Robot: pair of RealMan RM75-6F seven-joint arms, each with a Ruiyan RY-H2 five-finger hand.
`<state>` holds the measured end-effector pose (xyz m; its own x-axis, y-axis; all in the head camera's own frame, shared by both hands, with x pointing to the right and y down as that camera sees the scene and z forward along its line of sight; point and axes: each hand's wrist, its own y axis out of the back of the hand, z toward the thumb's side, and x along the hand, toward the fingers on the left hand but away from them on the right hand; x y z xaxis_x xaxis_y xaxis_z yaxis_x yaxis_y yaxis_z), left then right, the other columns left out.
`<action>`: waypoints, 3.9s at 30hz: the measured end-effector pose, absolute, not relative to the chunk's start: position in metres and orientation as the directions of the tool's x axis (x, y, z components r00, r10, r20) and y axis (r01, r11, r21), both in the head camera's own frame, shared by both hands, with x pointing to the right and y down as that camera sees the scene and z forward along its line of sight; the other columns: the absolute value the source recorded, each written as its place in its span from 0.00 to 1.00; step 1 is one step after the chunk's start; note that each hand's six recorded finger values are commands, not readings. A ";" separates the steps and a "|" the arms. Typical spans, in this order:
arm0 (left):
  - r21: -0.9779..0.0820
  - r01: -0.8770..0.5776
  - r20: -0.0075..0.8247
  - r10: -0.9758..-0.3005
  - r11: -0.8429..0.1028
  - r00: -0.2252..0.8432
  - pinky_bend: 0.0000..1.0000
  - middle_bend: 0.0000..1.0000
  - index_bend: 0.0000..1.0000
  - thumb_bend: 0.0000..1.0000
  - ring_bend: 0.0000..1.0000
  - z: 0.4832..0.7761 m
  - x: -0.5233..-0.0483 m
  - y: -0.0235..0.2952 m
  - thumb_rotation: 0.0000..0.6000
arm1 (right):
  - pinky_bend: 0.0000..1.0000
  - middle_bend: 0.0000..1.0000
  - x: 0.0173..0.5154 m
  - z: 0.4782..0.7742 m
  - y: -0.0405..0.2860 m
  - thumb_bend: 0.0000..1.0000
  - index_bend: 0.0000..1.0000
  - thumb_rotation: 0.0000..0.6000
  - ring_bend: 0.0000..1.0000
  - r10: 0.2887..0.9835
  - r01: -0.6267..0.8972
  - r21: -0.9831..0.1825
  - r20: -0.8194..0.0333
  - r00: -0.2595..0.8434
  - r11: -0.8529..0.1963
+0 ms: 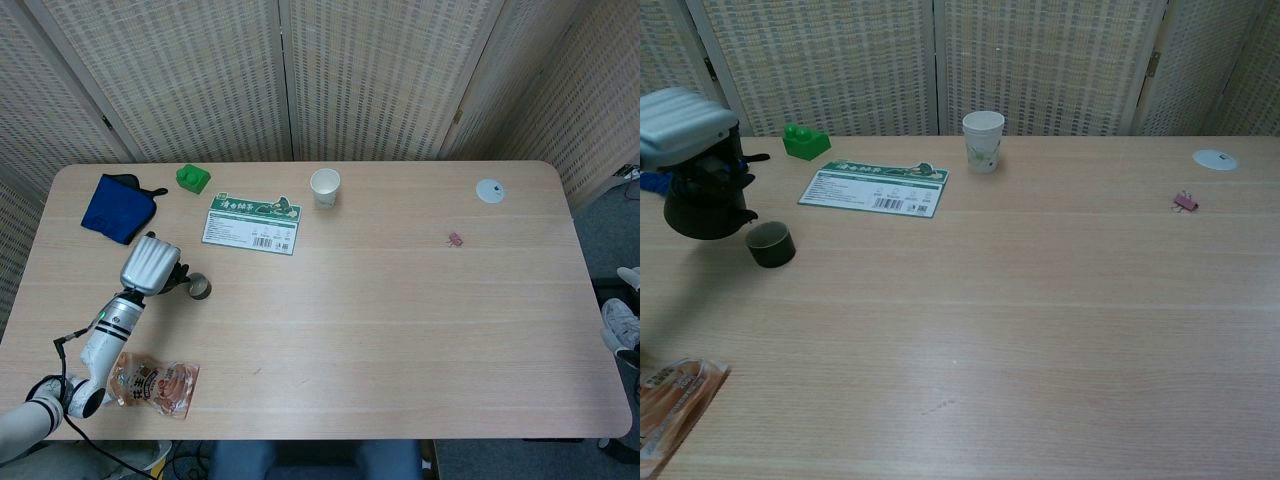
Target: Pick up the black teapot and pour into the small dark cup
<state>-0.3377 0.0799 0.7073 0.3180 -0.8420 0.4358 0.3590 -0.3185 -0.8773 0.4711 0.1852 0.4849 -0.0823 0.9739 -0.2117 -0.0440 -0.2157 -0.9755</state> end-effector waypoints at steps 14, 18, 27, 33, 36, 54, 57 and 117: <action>-0.877 0.380 0.429 -0.837 -0.295 0.340 0.53 1.00 1.00 0.42 1.00 0.706 -0.333 0.082 0.83 | 0.25 0.24 0.473 0.484 0.186 0.10 0.24 1.00 0.17 0.974 -0.042 -0.976 -0.209 -0.087 -0.213; -0.877 0.385 0.426 -0.836 -0.287 0.346 0.53 1.00 1.00 0.42 1.00 0.705 -0.331 0.083 0.83 | 0.25 0.24 0.473 0.483 0.186 0.10 0.24 1.00 0.17 0.974 -0.041 -0.977 -0.207 -0.088 -0.211; -0.876 0.411 0.412 -0.833 -0.251 0.369 0.53 1.00 1.00 0.42 1.00 0.703 -0.327 0.084 0.84 | 0.25 0.24 0.474 0.483 0.186 0.10 0.24 1.00 0.17 0.975 -0.041 -0.977 -0.206 -0.087 -0.210; -0.874 0.425 0.407 -0.834 -0.237 0.373 0.53 1.00 1.00 0.43 1.00 0.702 -0.329 0.083 0.85 | 0.25 0.24 0.474 0.483 0.186 0.10 0.24 1.00 0.17 0.975 -0.040 -0.977 -0.204 -0.087 -0.209; -0.872 0.433 0.405 -0.834 -0.229 0.374 0.53 1.00 1.00 0.43 1.00 0.702 -0.330 0.082 0.85 | 0.25 0.24 0.474 0.483 0.186 0.10 0.24 1.00 0.17 0.975 -0.040 -0.977 -0.205 -0.087 -0.209; -0.862 0.464 0.401 -0.832 -0.202 0.383 0.53 1.00 1.00 0.42 1.00 0.703 -0.332 0.084 0.85 | 0.25 0.24 0.474 0.482 0.187 0.10 0.24 1.00 0.17 0.975 -0.041 -0.977 -0.204 -0.089 -0.209; -0.861 0.468 0.402 -0.832 -0.201 0.383 0.53 1.00 1.00 0.43 1.00 0.703 -0.332 0.084 0.85 | 0.25 0.24 0.474 0.482 0.187 0.10 0.24 1.00 0.17 0.975 -0.041 -0.977 -0.204 -0.090 -0.209; -0.850 -0.324 0.369 -0.909 -0.415 0.196 0.53 1.00 1.00 0.41 0.98 0.669 -0.357 0.083 0.54 | 0.25 0.24 0.470 0.483 0.185 0.10 0.24 1.00 0.17 0.975 -0.038 -0.977 -0.205 -0.081 -0.209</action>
